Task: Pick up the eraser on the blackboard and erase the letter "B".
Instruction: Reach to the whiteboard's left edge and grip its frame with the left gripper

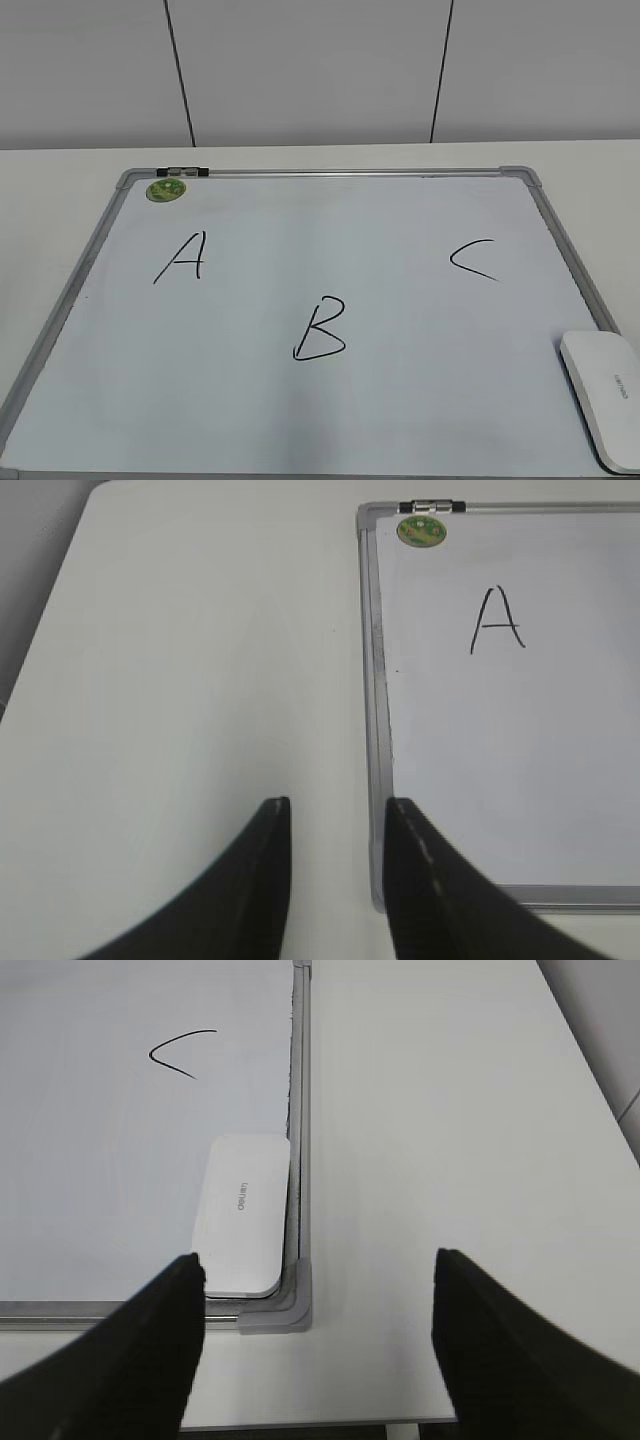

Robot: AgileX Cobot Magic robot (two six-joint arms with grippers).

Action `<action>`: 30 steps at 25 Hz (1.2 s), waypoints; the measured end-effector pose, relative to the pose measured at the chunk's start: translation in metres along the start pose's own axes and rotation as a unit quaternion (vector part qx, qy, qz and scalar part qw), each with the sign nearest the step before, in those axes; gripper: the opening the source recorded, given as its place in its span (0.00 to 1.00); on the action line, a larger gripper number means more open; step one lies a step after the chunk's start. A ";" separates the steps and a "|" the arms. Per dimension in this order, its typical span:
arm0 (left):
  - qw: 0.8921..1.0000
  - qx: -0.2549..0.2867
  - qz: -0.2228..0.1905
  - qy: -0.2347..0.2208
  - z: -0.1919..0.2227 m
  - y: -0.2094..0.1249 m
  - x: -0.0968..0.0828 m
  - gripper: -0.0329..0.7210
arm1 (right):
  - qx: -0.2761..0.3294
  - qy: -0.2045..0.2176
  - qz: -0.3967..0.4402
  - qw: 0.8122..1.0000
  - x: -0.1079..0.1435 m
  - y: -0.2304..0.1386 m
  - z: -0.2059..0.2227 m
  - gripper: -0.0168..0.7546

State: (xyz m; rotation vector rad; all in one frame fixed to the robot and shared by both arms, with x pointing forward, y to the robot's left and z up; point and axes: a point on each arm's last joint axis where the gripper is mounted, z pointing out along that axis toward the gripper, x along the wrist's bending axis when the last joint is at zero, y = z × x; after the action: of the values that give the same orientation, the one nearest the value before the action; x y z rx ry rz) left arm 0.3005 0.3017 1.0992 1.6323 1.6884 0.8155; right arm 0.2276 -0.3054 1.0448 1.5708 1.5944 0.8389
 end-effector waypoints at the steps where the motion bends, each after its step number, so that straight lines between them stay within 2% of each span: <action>1: 1.000 0.011 0.000 0.001 0.005 0.006 0.000 0.36 | 0.000 0.000 0.000 1.000 0.000 0.000 0.000 0.70; 11: 0.991 0.133 -0.007 -0.004 0.073 0.060 -0.008 0.36 | 0.000 0.000 0.000 1.000 0.000 0.000 0.000 0.70; 22: 0.978 0.206 -0.012 -0.005 0.144 0.096 -0.013 0.36 | 0.000 0.000 0.000 1.000 0.000 0.000 0.000 0.70; 30: 0.973 0.232 -0.013 -0.006 0.183 0.109 -0.015 0.36 | 0.000 0.000 0.000 1.000 0.000 0.000 0.000 0.70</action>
State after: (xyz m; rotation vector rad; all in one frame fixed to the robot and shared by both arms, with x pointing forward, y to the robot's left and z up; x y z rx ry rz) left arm 0.5121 0.2906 1.0769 1.9034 1.9921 0.4108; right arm 0.2276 -0.3054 1.0448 1.5708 1.5944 0.8389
